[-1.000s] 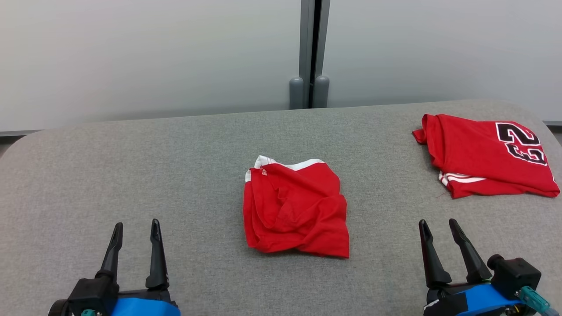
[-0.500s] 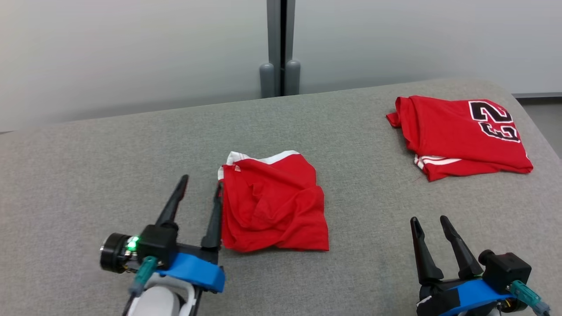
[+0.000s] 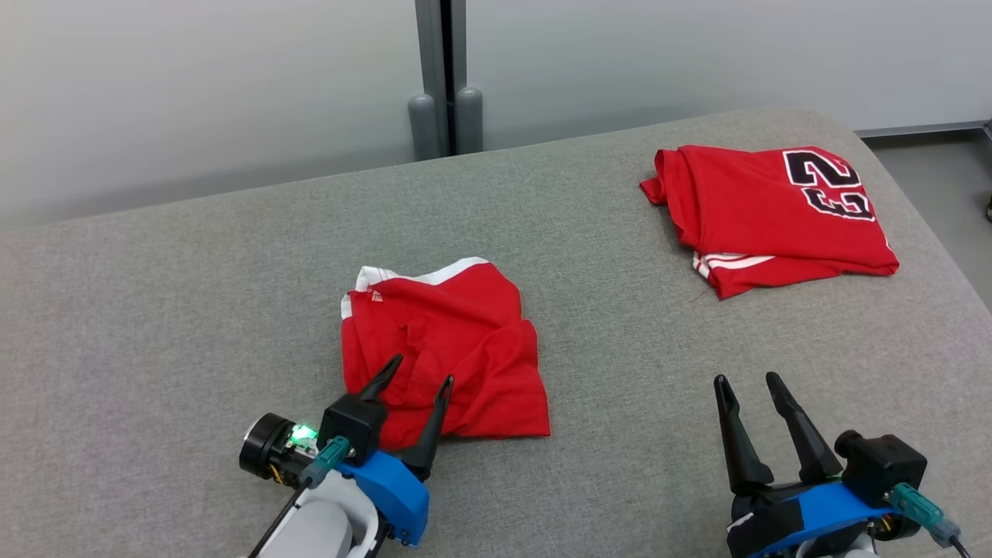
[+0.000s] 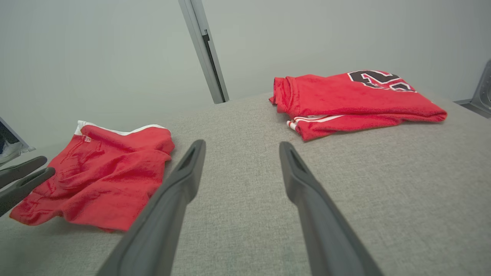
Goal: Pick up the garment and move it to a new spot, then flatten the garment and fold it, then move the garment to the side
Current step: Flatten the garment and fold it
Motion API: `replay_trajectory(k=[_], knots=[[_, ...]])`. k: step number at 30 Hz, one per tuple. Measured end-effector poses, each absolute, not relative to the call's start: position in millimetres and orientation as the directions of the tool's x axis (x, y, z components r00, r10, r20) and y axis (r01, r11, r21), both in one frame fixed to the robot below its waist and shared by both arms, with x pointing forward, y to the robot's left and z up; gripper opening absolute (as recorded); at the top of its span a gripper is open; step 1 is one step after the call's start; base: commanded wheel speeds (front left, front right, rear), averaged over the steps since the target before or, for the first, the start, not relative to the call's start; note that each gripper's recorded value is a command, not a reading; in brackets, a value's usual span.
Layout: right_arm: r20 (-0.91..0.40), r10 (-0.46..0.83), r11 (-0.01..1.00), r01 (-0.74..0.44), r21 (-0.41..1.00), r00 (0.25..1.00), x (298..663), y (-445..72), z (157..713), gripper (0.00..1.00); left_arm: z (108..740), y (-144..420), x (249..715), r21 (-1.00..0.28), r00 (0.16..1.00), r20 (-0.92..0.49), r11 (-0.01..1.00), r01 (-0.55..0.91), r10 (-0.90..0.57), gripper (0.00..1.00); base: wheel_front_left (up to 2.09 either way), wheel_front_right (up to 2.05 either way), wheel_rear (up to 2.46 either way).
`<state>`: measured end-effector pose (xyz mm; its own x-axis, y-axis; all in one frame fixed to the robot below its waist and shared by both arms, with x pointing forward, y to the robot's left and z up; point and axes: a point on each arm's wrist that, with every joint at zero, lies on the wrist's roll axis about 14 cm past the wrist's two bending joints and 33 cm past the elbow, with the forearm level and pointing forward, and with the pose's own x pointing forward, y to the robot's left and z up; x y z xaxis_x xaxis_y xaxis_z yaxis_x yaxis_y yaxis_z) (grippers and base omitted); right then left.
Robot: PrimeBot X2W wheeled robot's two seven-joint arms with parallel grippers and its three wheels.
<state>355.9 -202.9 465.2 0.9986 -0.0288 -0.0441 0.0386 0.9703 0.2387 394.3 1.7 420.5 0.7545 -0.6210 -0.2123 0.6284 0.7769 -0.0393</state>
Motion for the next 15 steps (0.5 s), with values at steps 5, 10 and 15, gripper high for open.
replay_trajectory(k=[5, 10, 15], knots=[[-0.054, -0.041, 0.97, 0.053, 0.236, 0.998, 354, -207, 462, 1.0, 407, -3, 397, -0.053, 0.728, -0.266, 0.764, 0.643, -0.632, 1.0, 0.0, 0.0, 0.0], [-0.053, -0.051, 0.97, 0.062, 0.234, 0.997, 353, -210, 463, 1.0, 394, -1, 398, -0.063, 0.712, -0.318, 0.764, 0.643, -0.626, 1.0, 0.0, 0.0, 0.0], [-0.053, -0.055, 0.97, 0.066, 0.235, 0.997, 352, -212, 463, 1.0, 389, -9, 390, -0.097, 0.689, -0.337, 0.752, 0.652, -0.641, 0.5, 0.0, 0.0, 0.0]])
